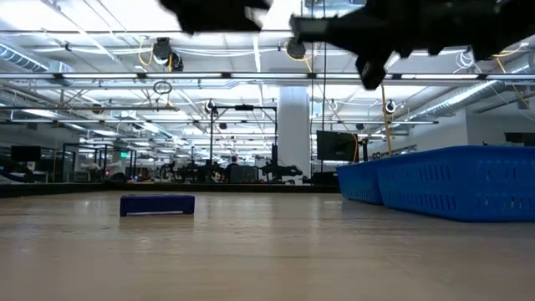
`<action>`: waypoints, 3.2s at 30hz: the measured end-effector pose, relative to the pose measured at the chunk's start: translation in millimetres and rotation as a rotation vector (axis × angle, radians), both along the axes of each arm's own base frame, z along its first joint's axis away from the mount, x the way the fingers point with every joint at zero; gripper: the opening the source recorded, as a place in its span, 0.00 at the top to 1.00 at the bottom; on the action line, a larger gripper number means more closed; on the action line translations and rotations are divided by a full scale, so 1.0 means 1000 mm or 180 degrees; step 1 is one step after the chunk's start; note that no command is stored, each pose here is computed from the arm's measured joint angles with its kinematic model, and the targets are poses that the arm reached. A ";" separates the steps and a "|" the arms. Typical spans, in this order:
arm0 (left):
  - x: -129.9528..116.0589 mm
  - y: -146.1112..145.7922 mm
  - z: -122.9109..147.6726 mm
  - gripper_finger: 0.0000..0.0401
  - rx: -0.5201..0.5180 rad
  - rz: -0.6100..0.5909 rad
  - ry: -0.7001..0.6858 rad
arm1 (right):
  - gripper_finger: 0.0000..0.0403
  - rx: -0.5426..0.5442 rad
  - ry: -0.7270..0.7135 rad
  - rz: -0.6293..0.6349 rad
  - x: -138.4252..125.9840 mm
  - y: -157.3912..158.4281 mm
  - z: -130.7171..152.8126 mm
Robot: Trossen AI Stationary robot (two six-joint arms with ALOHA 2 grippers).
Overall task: Pick & Place Office items
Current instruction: Put the black digital timer into the bottom blue bin, then put the dark blue digital timer into the bottom blue bin
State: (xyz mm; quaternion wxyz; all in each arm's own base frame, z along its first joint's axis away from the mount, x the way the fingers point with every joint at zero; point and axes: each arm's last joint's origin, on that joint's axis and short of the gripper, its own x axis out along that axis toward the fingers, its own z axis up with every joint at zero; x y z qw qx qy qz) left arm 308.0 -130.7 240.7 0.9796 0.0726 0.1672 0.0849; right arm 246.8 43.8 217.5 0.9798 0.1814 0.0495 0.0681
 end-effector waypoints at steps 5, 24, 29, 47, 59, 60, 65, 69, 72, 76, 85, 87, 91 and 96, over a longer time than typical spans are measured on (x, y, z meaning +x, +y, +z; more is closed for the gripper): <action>-0.012 0.021 -0.032 0.35 -0.0278 0.0050 -0.0336 | 0.86 0.0017 0.0210 0.0074 -0.028 0.008 0.024; -0.021 0.048 -0.056 0.35 -0.0625 0.0299 -0.0452 | 0.86 0.0080 0.2860 -0.0590 -0.087 0.014 0.025; -0.020 0.051 -0.056 0.37 -0.0646 0.0337 -0.0459 | 0.86 -0.0014 0.3131 -0.0518 -0.078 0.019 0.013; -0.020 0.051 -0.056 0.35 -0.0708 0.0349 -0.0470 | 0.85 -0.0272 0.3776 -0.0601 -0.059 0.026 -0.022; -0.020 0.051 -0.056 0.37 -0.0822 0.0382 -0.0493 | 0.71 -0.0191 0.3695 -0.0525 -0.054 0.029 -0.023; -0.020 0.051 -0.056 0.37 -0.0840 0.0387 -0.0497 | 0.70 -0.0178 0.3654 -0.0512 -0.052 0.030 -0.022; -0.020 0.051 -0.056 0.34 -0.0866 0.0394 -0.0502 | 0.67 -0.0209 0.3390 -0.0356 -0.045 0.033 -0.019; -0.020 0.051 -0.056 0.33 -0.0865 0.0395 -0.0501 | 0.67 -0.0082 0.3032 -0.0272 -0.035 0.036 -0.014; -0.020 0.051 -0.056 0.35 -0.0864 0.0395 -0.0501 | 0.68 -0.0109 0.2691 -0.0119 -0.027 0.040 -0.008; -0.020 0.051 -0.056 0.37 -0.0921 0.0410 -0.0511 | 0.68 -0.0248 0.2276 0.0070 -0.019 0.043 0.000; -0.024 0.042 -0.070 0.37 -0.1500 -0.0344 0.0172 | 0.68 -0.0701 0.1208 0.0364 -0.002 0.049 0.023; -0.027 0.041 -0.076 0.36 -0.1572 -0.0289 0.0405 | 0.68 -0.0812 0.1039 0.0398 -0.001 0.050 0.027; -0.030 0.038 -0.080 0.36 -0.1511 -0.0147 0.0843 | 0.68 -0.0977 0.0877 0.0435 0.001 0.051 0.031; -0.029 0.033 -0.077 0.36 -0.1406 -0.0159 0.1041 | 0.69 -0.1062 0.0506 0.0461 0.001 0.051 0.030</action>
